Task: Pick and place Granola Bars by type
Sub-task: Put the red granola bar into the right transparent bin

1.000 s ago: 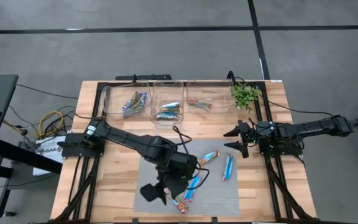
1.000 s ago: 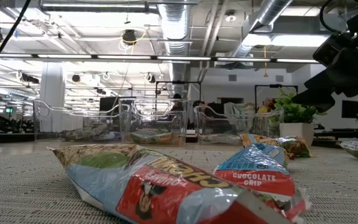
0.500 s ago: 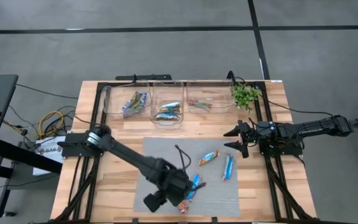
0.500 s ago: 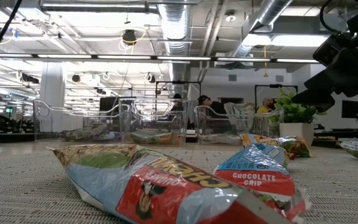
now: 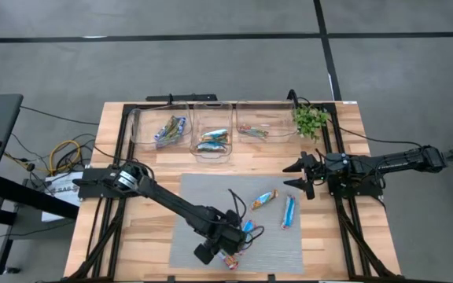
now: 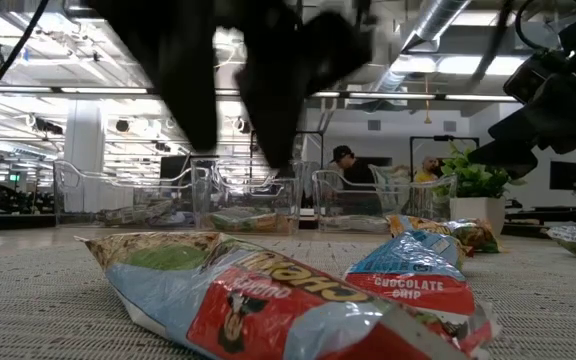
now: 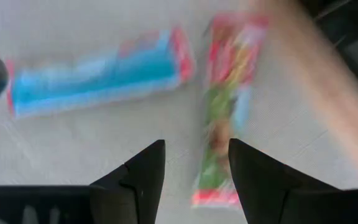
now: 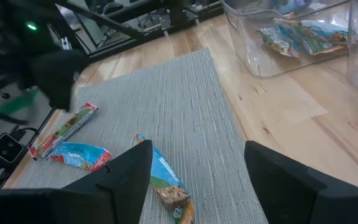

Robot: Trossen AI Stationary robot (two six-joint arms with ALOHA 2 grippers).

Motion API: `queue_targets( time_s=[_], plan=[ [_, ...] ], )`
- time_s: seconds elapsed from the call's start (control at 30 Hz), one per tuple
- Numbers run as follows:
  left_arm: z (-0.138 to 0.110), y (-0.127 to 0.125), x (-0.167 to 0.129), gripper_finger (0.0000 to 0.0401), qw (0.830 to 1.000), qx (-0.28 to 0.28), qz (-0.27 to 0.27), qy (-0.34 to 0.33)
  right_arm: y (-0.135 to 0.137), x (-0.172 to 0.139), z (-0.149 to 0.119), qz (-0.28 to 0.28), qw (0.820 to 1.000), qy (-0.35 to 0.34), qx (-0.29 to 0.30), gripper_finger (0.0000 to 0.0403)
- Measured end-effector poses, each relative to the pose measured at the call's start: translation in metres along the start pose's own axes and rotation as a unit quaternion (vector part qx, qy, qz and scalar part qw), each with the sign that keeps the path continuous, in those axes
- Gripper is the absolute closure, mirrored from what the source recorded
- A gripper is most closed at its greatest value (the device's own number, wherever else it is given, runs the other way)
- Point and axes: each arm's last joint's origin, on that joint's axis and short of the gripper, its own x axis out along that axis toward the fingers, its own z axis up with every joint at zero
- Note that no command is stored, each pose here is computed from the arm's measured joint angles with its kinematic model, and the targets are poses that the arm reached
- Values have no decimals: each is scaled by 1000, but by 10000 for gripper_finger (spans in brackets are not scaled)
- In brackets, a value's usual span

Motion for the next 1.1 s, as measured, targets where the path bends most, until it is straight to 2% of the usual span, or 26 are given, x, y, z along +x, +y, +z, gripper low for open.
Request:
queue_targets(
  time_s=[0.1, 0.3, 0.47, 0.6, 0.77, 0.9, 1.0, 1.1],
  plan=[
    [-1, 2, 12, 225, 1000, -5, 7, 12, 0, 0, 0, 0, 1000, 0, 0, 154],
    [5, 0, 22, 187, 998, -40, -39, -18, 0, 0, 0, 0, 1000, 0, 0, 154],
    [5, -1, 22, 149, 999, -43, -26, -19, 0, 0, 0, 1, 1000, -2, 0, 154],
    [6, -1, 30, 135, 998, -46, -26, -16, 0, 0, 1, 1, 1000, -3, 0, 154],
    [5, -7, 50, 133, 998, -52, -43, -7, 0, 0, 0, 0, 1000, -1, 0, 154],
    [6, -11, 52, 138, 998, -49, -39, -8, 0, 0, 0, 0, 1000, -1, 0, 154],
    [6, -10, 52, 158, 998, -49, -27, -4, 0, 0, 0, 0, 1000, -1, 0, 154],
    [6, -10, 52, 196, 998, -53, -29, -4, 0, 0, 0, 0, 1000, -1, 0, 154]
  ],
)
